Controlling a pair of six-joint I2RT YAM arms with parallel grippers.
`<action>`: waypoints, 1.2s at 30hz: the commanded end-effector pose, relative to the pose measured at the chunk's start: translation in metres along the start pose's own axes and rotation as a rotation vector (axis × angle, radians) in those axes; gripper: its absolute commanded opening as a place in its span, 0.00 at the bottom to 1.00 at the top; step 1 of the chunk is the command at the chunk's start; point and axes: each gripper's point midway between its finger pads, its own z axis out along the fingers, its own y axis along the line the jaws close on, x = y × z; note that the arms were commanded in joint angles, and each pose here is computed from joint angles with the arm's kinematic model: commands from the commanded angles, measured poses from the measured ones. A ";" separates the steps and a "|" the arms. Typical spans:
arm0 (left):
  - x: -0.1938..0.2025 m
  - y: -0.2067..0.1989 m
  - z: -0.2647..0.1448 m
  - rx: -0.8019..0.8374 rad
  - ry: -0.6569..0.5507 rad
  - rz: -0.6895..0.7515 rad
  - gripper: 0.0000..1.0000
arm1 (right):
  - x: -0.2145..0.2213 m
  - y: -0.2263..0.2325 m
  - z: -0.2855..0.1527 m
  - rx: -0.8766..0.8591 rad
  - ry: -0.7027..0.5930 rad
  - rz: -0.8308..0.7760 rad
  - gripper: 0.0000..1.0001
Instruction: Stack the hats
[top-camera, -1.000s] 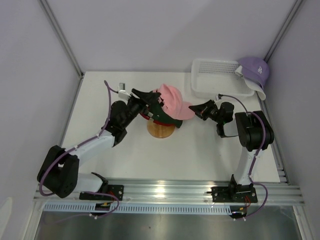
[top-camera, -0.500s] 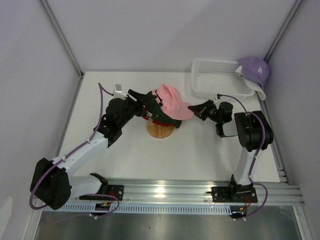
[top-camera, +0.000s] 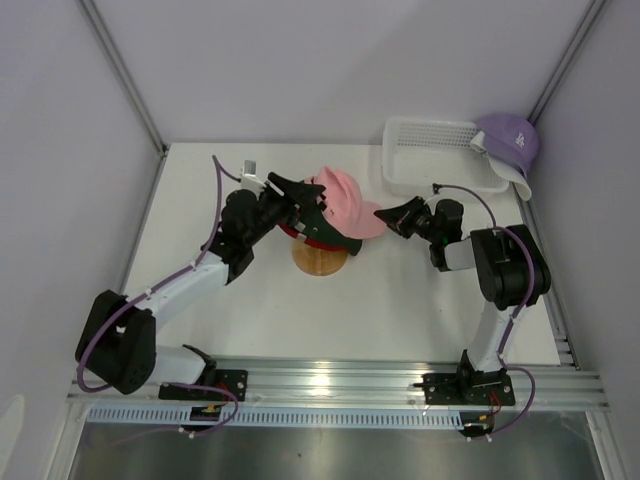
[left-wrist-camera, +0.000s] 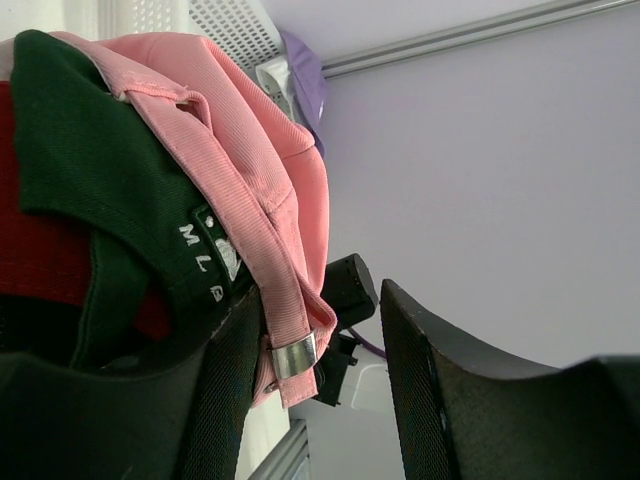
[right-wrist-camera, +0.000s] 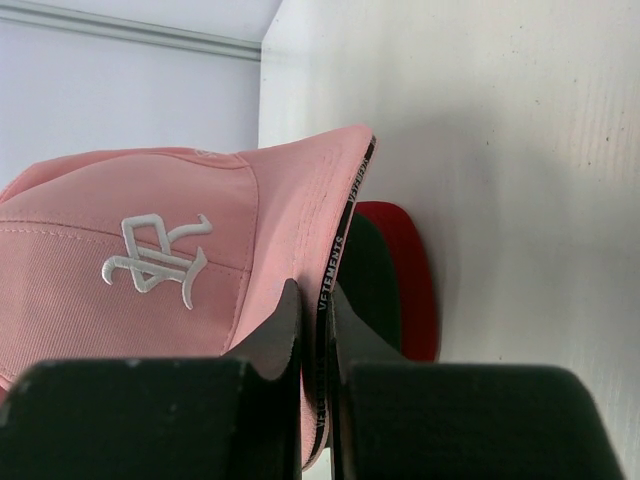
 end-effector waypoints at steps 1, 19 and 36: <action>0.005 0.016 -0.003 -0.065 0.013 0.023 0.56 | 0.026 -0.002 0.008 0.031 0.072 -0.132 0.00; -0.025 0.004 0.005 0.128 -0.185 0.031 0.23 | 0.036 0.003 0.011 0.032 0.089 -0.165 0.00; -0.054 -0.055 -0.037 0.051 -0.243 0.266 0.01 | -0.009 0.025 -0.013 0.015 -0.029 -0.135 0.00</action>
